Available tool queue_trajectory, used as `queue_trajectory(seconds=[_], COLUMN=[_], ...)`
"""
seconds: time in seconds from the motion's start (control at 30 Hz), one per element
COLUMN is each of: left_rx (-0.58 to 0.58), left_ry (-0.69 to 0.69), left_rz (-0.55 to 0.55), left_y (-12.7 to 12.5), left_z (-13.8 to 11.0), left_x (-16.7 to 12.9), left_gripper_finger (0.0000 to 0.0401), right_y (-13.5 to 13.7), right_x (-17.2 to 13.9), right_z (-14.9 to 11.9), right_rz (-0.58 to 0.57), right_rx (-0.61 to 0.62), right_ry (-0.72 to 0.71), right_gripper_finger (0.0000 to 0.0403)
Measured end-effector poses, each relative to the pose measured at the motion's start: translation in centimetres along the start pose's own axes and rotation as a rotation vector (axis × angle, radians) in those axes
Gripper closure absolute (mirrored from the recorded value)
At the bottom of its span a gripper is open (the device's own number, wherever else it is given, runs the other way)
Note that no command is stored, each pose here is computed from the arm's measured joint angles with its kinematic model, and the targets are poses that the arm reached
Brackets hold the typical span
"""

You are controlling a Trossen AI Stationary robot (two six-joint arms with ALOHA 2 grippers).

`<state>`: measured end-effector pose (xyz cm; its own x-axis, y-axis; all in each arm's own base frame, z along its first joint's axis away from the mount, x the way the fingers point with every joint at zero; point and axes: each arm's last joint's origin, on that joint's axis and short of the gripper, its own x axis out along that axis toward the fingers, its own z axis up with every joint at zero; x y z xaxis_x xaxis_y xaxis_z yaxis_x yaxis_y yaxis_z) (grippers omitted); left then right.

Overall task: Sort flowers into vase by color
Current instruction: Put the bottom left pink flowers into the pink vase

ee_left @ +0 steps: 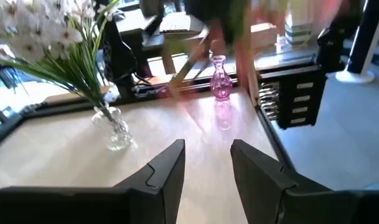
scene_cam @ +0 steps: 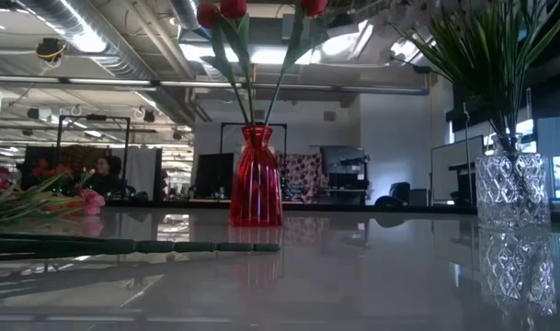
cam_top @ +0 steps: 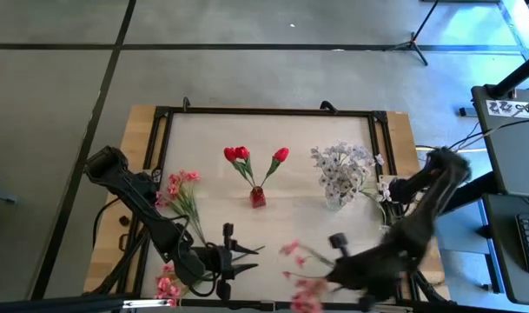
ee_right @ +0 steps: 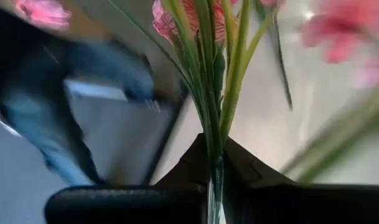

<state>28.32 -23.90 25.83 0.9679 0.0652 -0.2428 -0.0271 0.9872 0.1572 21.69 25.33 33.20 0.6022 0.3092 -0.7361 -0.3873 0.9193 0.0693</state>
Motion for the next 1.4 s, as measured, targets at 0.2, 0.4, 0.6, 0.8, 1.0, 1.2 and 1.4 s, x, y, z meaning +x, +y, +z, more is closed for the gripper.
queue_trajectory(seconds=[0.2,0.4,0.6,0.8,1.0,1.2,1.4], left_rx=[0.021,0.033,0.004,-0.030,-0.153,-0.207,-0.218], left_ry=[-0.018,-0.034,-0.062,-0.131,-0.238,-0.225,-0.225], left_rz=[-0.015,-0.026,-0.109,-0.245,-0.275,-0.332,-0.376], left_y=[1.0,3.6,6.1,6.4,5.9,4.3,2.6], left_z=[0.4,1.0,1.4,2.1,3.3,3.2,3.2], left_x=[1.1,3.2,5.0,5.3,4.8,3.7,2.5], left_gripper_finger=[0.0272,0.0272,0.0272,0.0272,0.0272,0.0272,0.0272], right_y=[0.1,-2.7,-4.6,-5.0,-5.3,-5.8,-7.0], right_x=[-7.1,-8.5,-8.1,-8.4,-9.6,-10.7,-13.3], right_z=[-2.8,-6.9,-9.1,-11.0,-12.2,-13.8,-14.5], right_rz=[0.119,0.175,0.295,0.496,0.690,0.891,0.970], right_rx=[-0.007,0.008,-0.013,-0.132,-0.269,-0.409,-0.415], right_ry=[-0.287,-0.423,-0.565,-0.771,-0.910,-0.958,-1.058], right_gripper_finger=[0.0395,0.0398,0.0399,0.0399,0.0401,0.0401,0.0394])
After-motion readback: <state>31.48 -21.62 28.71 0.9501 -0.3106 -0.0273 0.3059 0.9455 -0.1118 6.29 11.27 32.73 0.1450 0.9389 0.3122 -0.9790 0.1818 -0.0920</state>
